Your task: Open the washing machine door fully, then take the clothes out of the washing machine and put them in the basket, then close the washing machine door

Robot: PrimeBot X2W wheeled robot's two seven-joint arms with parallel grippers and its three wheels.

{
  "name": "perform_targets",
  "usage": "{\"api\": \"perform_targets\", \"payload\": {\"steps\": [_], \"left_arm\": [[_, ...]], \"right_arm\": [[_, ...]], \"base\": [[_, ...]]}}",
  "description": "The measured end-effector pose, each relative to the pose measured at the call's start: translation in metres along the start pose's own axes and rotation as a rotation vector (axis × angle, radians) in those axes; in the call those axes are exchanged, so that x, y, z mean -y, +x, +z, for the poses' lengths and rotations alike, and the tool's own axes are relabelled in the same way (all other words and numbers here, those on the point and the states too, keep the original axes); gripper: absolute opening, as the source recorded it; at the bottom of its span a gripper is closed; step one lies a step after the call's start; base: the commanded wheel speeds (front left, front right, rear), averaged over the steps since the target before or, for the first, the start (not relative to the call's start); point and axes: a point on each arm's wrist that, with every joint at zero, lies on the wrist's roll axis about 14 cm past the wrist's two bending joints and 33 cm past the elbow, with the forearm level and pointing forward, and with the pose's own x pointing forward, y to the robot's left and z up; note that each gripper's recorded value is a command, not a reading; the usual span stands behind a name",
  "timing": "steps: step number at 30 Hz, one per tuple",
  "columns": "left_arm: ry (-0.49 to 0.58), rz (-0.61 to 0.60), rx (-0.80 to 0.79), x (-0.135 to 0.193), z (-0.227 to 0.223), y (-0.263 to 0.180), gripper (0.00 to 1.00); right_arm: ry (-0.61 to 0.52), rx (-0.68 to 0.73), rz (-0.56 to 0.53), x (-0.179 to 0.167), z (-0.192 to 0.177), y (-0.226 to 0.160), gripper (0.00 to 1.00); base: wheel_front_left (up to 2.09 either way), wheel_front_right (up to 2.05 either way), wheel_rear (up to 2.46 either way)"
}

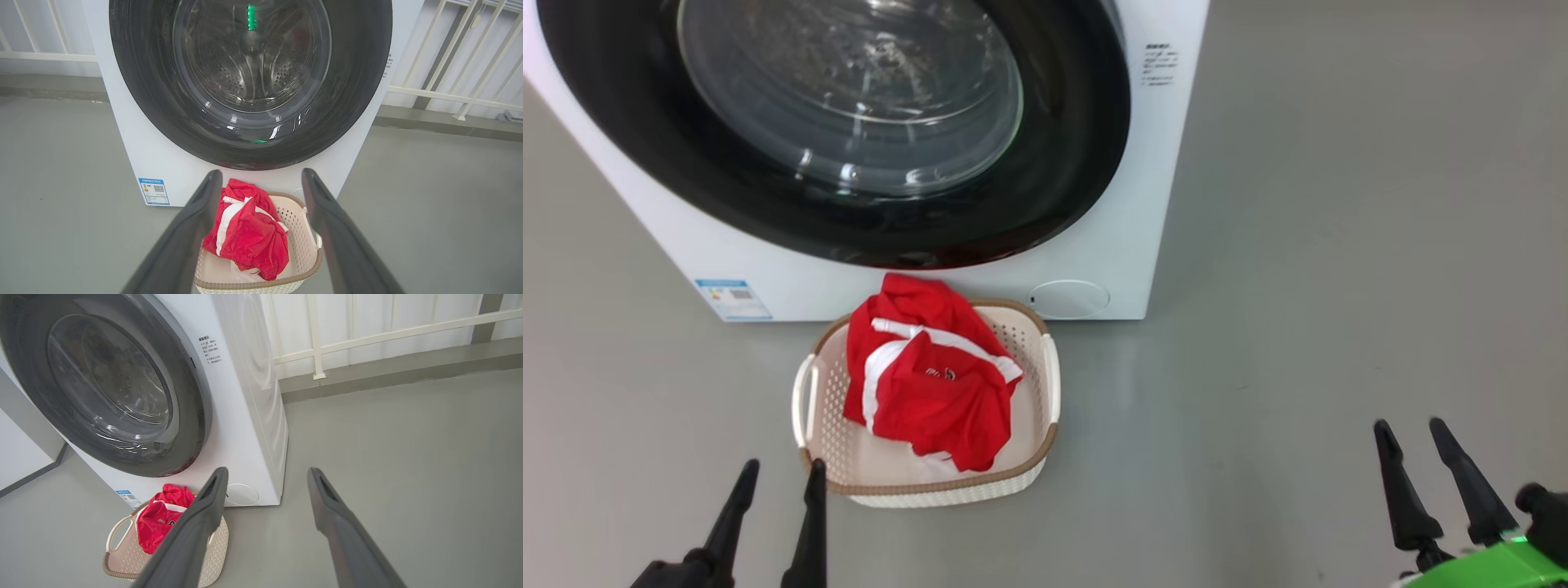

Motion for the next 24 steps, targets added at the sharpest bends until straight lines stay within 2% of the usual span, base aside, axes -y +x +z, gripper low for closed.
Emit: {"api": "perform_targets", "payload": {"steps": [8, 24], "left_arm": [[0.003, -0.007, -0.005, 0.001, -0.001, -0.002, 1.00], [-0.002, -0.002, -0.005, 0.000, -0.002, -0.001, 1.00]], "right_arm": [[0.014, 0.019, -0.069, 0.018, 0.004, -0.017, 1.00], [0.014, 0.008, -0.073, 0.018, 0.000, -0.016, 1.00]], "base": [[0.00, 0.00, 0.00], [0.00, 0.00, 0.00]]}}
